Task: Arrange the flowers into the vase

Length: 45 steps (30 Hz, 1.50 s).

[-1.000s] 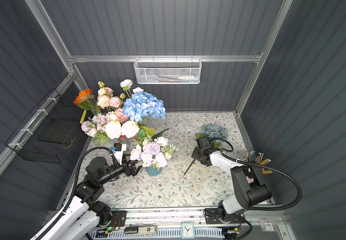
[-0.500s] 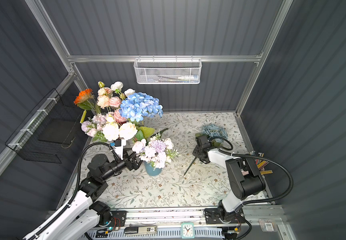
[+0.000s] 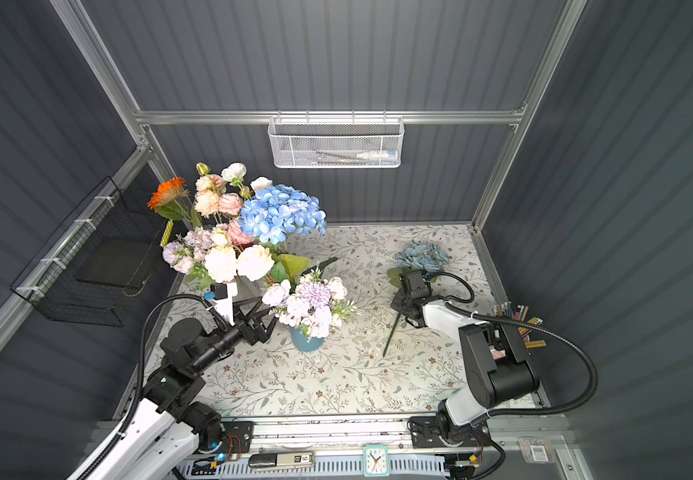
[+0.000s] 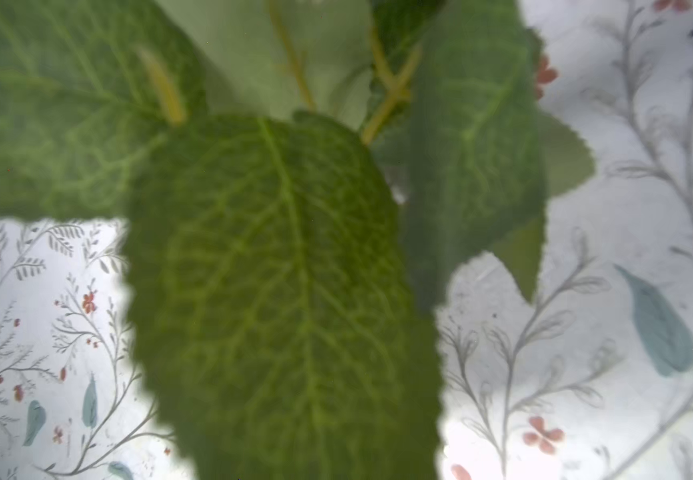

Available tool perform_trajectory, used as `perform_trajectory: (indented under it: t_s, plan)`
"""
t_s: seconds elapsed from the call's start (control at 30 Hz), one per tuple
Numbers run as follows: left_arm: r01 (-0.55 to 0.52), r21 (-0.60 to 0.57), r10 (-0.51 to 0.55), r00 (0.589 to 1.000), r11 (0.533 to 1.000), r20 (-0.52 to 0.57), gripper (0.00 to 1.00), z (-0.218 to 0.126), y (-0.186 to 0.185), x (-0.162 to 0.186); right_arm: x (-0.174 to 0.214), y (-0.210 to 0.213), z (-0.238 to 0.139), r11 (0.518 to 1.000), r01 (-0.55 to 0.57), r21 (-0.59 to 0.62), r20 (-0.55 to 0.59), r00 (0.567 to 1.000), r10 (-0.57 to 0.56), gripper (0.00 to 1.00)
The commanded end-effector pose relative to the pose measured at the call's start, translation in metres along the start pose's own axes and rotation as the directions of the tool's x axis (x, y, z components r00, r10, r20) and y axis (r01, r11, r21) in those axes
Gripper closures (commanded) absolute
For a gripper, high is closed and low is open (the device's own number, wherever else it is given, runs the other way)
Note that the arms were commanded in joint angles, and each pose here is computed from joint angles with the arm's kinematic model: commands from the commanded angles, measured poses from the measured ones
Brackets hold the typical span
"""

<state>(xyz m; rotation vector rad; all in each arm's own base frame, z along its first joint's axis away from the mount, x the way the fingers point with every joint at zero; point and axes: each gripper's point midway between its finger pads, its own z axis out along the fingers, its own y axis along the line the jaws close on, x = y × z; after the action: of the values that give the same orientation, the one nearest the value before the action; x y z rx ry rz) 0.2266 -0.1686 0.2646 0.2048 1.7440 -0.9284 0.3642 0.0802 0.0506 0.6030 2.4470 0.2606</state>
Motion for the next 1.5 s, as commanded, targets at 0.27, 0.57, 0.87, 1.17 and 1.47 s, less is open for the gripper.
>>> perform_trajectory:
  t_s: [0.27,0.57,0.87,1.17,1.47]
  plan:
    - [-0.026,-0.139,0.006,0.990,0.990,-0.142,0.00,-0.029,0.023,0.036,-0.010,0.024,-0.023,0.989,0.032,-0.143,0.039,0.999,-0.026,1.00]
    - [-0.026,-0.170,-0.006,0.982,0.985,-0.187,0.00,-0.040,0.033,0.058,-0.006,0.092,-0.098,0.902,0.127,-0.414,0.141,0.987,-0.075,1.00]
    - [-0.040,-0.126,0.013,0.978,0.991,-0.206,0.00,-0.030,0.029,0.061,0.016,0.171,-0.184,0.749,0.311,-0.585,0.327,0.936,-0.132,1.00]
    - [-0.019,-0.267,-0.017,0.991,0.963,-0.134,0.00,-0.042,0.045,0.041,0.038,0.227,-0.220,0.655,0.379,-0.653,0.402,0.907,-0.125,1.00]
    - [0.085,-0.406,-0.101,0.995,0.910,-0.019,0.00,-0.048,0.073,0.036,0.056,0.245,-0.258,0.597,0.302,-0.744,0.371,0.928,-0.007,1.00]
